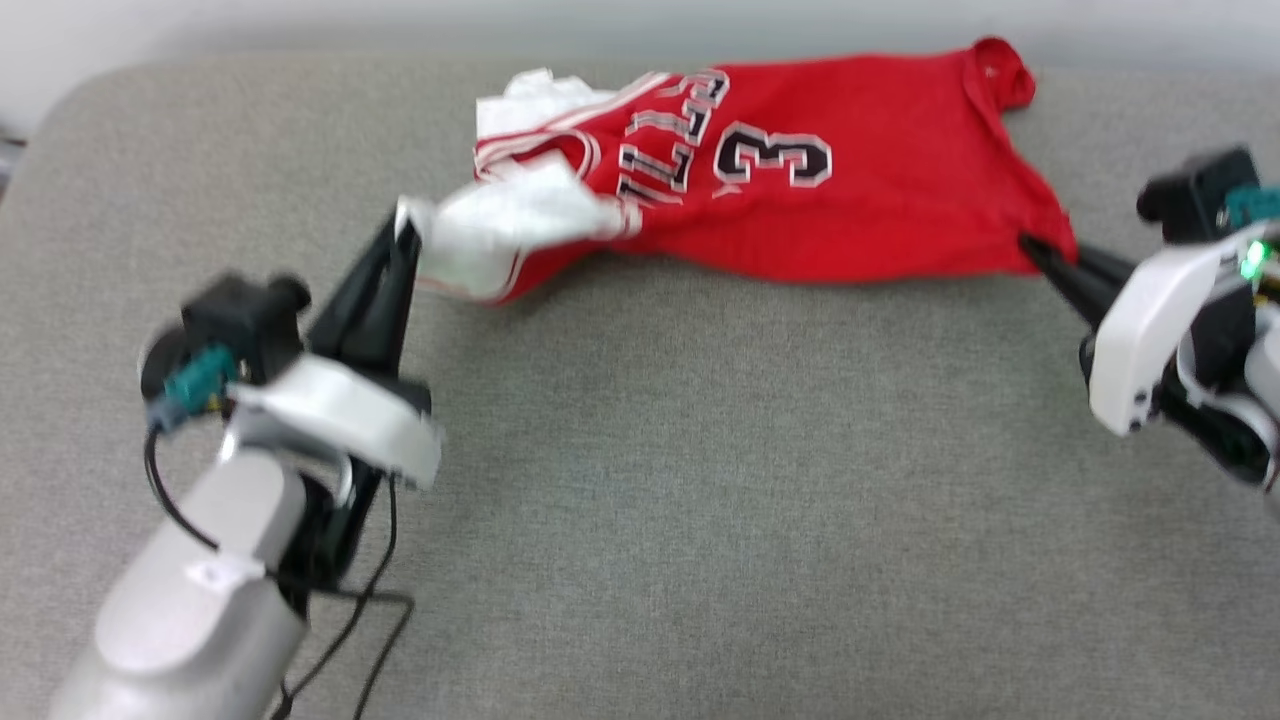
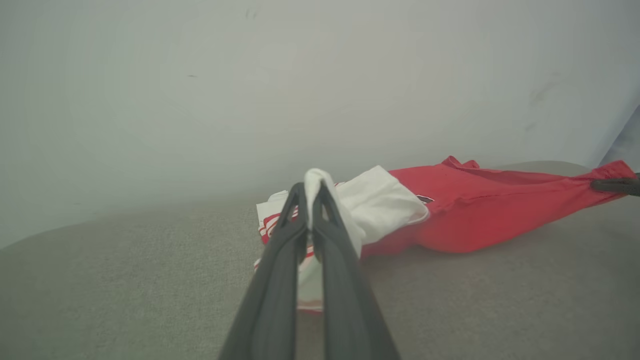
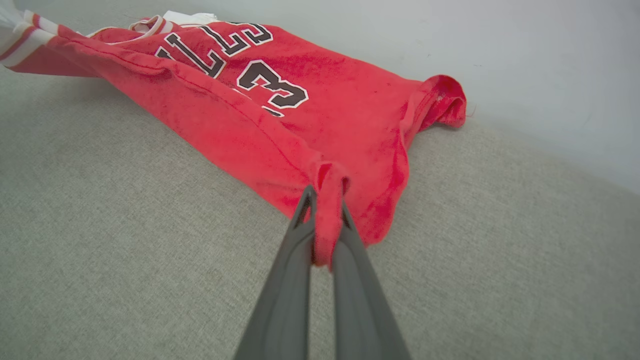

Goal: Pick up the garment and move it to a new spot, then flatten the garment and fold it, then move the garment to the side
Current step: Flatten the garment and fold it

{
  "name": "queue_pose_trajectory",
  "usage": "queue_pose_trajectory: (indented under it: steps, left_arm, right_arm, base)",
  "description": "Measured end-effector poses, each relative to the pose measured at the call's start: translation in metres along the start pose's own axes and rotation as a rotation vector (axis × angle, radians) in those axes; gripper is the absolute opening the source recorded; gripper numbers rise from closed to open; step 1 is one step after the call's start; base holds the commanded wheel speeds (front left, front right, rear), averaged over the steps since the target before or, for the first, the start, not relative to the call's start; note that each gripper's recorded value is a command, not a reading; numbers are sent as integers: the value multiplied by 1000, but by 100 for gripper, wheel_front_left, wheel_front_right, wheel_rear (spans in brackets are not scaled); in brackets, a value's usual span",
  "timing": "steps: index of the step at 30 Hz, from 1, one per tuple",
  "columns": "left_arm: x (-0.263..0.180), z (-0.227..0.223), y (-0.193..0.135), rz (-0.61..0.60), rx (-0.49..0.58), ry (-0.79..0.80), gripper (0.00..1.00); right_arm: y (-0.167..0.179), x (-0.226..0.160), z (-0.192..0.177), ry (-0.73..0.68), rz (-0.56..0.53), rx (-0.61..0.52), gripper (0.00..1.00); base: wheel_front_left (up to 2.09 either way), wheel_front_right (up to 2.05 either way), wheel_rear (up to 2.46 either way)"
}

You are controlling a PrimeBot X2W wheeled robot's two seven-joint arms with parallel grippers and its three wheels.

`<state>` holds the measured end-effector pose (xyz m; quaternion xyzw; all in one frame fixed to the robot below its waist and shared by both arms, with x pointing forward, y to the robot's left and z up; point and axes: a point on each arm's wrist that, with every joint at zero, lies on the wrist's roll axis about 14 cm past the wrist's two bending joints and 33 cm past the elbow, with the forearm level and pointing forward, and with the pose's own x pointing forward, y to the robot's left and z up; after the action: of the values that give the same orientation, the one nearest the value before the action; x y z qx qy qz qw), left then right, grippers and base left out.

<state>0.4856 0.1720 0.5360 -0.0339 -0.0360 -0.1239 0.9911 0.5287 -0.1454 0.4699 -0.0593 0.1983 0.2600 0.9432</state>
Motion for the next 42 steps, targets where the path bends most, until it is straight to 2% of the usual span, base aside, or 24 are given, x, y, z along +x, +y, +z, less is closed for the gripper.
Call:
queue_pose_trajectory:
  steps: [2, 3, 10, 21, 36, 42]
  left_arm:
    - [-10, -5, 0, 12, -13, 16, 0]
    - [-32, -16, -2, 29, -39, 55, 0]
    - [-103, -47, -7, 88, -105, 170, 0]
    - [-189, -84, -40, 128, -237, 315, 0]
    - [-252, -117, -66, 132, -363, 514, 0]
    - [-252, -112, -59, 141, -313, 489, 0]
  right_arm:
    - [2, -6, -4, 8, 1, 3, 0]
    - [5, -19, -12, 21, 0, 22, 0]
    - [26, -66, -49, 88, 13, 57, 0]
    - [48, -134, -106, 166, -1, 123, 0]
    - [64, -176, -161, 248, -8, 208, 0]
    - [61, -179, -157, 227, -21, 220, 0]
  base:
    - [0, 0, 0]
    - [0, 0, 0]
    - [0, 0, 0]
    - [0, 0, 0]
    - [0, 0, 0]
    - [0, 0, 0]
